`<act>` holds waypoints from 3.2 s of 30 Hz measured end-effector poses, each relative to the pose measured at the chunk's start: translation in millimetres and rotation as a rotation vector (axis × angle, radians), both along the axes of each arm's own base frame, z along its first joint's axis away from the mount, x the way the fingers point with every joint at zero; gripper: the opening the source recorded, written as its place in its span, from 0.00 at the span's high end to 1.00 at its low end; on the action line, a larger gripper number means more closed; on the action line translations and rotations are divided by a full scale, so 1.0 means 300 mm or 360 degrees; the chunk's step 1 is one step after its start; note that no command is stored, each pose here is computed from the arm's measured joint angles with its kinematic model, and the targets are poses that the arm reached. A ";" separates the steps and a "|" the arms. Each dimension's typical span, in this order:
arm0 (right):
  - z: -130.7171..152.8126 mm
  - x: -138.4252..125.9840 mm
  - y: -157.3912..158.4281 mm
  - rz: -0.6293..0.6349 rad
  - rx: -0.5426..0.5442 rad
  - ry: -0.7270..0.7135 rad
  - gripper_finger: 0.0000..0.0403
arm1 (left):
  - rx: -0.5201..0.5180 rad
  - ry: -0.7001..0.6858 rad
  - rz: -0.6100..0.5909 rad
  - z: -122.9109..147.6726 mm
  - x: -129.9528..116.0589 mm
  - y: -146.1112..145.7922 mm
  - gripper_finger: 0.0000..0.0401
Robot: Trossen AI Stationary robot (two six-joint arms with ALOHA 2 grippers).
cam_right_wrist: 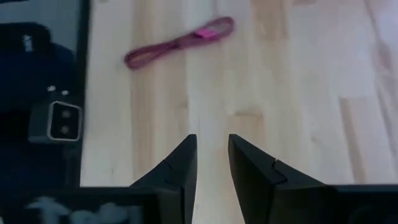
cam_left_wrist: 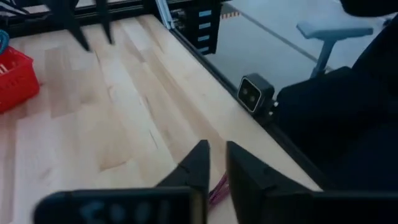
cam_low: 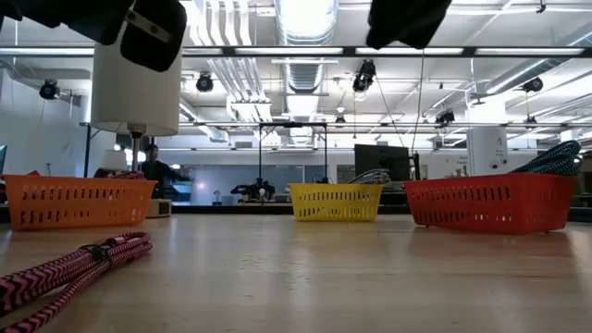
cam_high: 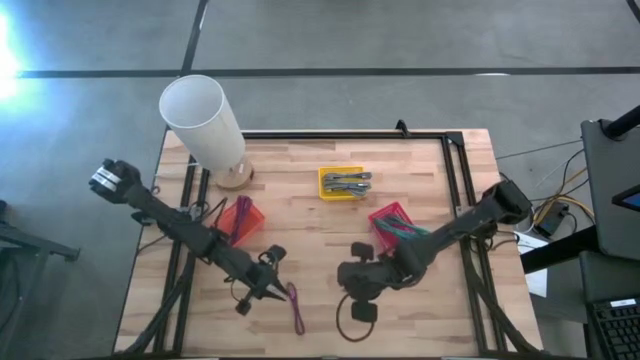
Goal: Pick & Place USB Port
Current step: Put the pink patterned charger cable into the orange bin
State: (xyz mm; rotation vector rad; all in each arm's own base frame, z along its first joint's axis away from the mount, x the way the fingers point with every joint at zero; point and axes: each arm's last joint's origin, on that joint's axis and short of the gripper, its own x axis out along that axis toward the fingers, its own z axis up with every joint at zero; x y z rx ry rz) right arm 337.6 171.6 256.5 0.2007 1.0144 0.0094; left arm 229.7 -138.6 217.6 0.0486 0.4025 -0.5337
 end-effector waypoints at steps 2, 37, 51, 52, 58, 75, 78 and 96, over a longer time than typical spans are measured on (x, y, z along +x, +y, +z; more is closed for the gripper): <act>-0.021 0.001 0.015 0.0076 -0.0003 -0.0059 0.79 | -0.0009 0.0023 0.0016 -0.007 0.011 -0.006 0.81; -0.125 -0.295 -0.131 0.0026 0.0101 -0.0417 0.84 | 0.0505 0.0645 -0.0171 -0.279 0.267 -0.144 0.78; -0.157 -0.281 -0.120 -0.0032 0.0142 -0.0373 0.85 | 0.0258 0.0668 0.0323 -0.012 0.231 -0.060 0.95; -0.157 -0.281 -0.120 -0.0040 0.0151 -0.0373 0.85 | 0.0291 0.0687 0.0441 0.015 0.209 -0.040 0.95; -0.157 -0.280 -0.120 -0.0071 0.0180 -0.0369 0.85 | 0.0280 0.0699 0.1226 0.174 0.040 0.089 0.94; -0.157 -0.280 -0.119 -0.0071 0.0182 -0.0371 0.83 | -0.0220 0.0799 0.2447 -0.050 -0.277 0.297 0.93; -0.157 -0.280 -0.119 -0.0070 0.0182 -0.0371 0.84 | -0.0186 0.0825 0.2539 -0.117 -0.309 0.318 0.92; -0.157 -0.280 -0.119 -0.0037 0.0156 -0.0375 0.81 | -0.0252 0.0789 0.2535 -0.191 -0.317 0.327 0.80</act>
